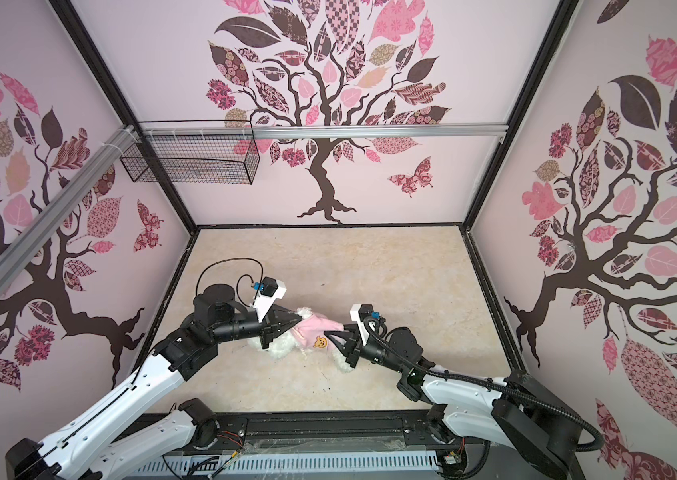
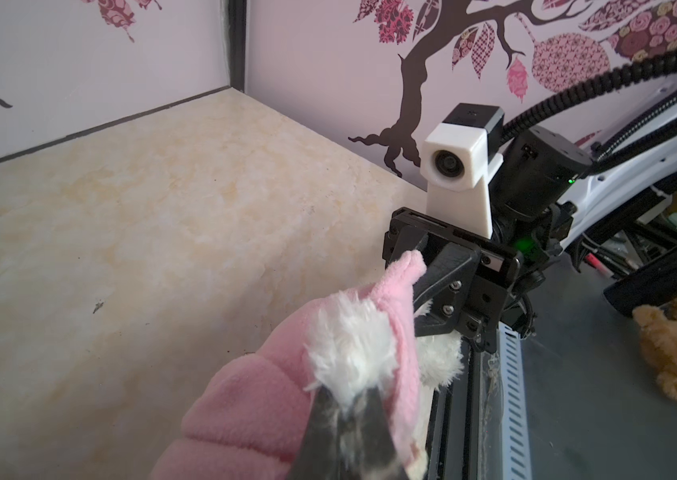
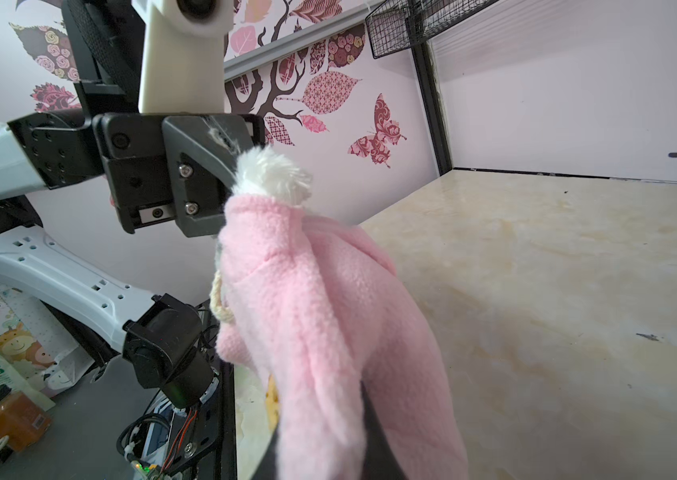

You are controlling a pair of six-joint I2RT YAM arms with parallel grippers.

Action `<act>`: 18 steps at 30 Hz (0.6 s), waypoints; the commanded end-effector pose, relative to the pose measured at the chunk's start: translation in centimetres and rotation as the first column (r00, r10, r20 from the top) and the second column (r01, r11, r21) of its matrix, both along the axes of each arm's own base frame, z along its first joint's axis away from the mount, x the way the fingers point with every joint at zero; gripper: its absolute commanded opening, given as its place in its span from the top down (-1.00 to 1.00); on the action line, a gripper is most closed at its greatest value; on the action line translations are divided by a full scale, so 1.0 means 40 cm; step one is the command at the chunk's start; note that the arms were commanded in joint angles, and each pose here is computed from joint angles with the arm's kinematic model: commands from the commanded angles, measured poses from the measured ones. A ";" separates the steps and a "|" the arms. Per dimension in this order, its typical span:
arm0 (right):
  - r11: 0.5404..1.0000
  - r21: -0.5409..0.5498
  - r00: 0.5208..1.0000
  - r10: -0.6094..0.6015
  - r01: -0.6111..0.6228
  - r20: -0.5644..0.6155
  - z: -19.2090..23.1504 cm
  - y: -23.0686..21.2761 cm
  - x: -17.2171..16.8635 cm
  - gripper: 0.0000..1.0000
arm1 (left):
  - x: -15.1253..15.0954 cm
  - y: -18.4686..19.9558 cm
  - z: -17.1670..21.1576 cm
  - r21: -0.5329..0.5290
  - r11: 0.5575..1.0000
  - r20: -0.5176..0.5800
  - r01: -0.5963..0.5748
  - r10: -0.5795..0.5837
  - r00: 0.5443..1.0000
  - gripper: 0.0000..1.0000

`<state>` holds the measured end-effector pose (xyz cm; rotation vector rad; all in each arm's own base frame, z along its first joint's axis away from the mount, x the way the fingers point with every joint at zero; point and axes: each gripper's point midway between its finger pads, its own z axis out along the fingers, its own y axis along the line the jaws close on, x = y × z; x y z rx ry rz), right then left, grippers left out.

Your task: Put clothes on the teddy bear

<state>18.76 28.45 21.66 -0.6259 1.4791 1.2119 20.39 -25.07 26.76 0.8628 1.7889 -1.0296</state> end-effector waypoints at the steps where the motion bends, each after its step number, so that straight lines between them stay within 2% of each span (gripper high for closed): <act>1: 0.998 -0.065 0.999 -0.017 0.015 -0.031 -0.057 -0.006 0.012 0.84 | 0.086 0.048 0.121 -0.193 0.961 0.030 -0.200 0.209 0.977 1.00; 4: 0.996 -0.084 1.000 0.015 -0.014 0.009 -0.047 0.007 0.006 0.86 | 0.077 0.045 0.073 -0.111 0.978 0.028 -0.177 0.181 0.983 1.00; 7: 0.990 -0.128 0.996 0.061 -0.052 0.065 -0.047 0.018 -0.008 0.87 | 0.048 0.046 0.030 0.002 0.994 0.077 -0.114 0.113 0.991 1.00; 9: 0.983 -0.155 0.989 0.109 -0.094 0.097 -0.043 0.029 -0.024 0.88 | 0.019 0.044 0.001 0.099 0.994 0.111 -0.048 0.037 0.993 0.84; 14: 0.969 -0.187 0.971 0.190 -0.161 0.147 -0.026 0.044 -0.049 0.89 | -0.041 0.020 -0.073 0.358 0.931 0.179 0.071 -0.143 0.974 0.49; 18: 0.962 -0.206 0.964 0.215 -0.182 0.155 -0.026 0.050 -0.056 0.89 | -0.047 0.001 -0.090 0.419 0.900 0.153 0.123 -0.203 0.967 0.34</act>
